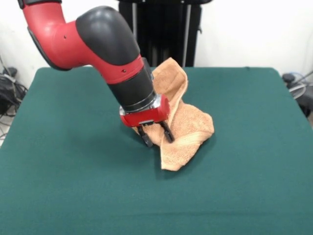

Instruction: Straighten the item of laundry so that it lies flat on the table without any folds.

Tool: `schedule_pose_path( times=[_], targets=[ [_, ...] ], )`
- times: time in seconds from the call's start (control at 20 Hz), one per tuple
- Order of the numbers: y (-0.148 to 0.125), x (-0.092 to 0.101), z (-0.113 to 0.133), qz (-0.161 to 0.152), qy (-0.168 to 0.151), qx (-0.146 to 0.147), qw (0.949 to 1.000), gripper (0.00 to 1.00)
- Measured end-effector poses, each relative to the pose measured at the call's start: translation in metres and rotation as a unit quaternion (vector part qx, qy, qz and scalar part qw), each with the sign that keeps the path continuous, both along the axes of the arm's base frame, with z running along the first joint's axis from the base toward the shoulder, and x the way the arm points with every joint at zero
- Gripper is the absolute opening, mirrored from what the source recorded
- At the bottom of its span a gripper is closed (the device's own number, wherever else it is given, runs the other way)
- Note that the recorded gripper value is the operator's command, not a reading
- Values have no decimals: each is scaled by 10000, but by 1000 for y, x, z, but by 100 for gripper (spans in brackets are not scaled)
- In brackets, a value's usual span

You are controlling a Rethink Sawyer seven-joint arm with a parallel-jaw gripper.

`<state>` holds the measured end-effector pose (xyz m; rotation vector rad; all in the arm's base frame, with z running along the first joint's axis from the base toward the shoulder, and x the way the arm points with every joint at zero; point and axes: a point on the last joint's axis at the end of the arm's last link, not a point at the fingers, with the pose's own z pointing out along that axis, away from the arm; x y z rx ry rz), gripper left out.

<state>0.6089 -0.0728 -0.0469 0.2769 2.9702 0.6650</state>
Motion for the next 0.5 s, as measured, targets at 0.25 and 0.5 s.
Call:
schedule_pose_path(
  times=[0.25,0.5],
  targets=[
    [2,9,5,123,61,-17,9999,100],
    [6,20,9,233,84,-45,9997,100]
  ],
)
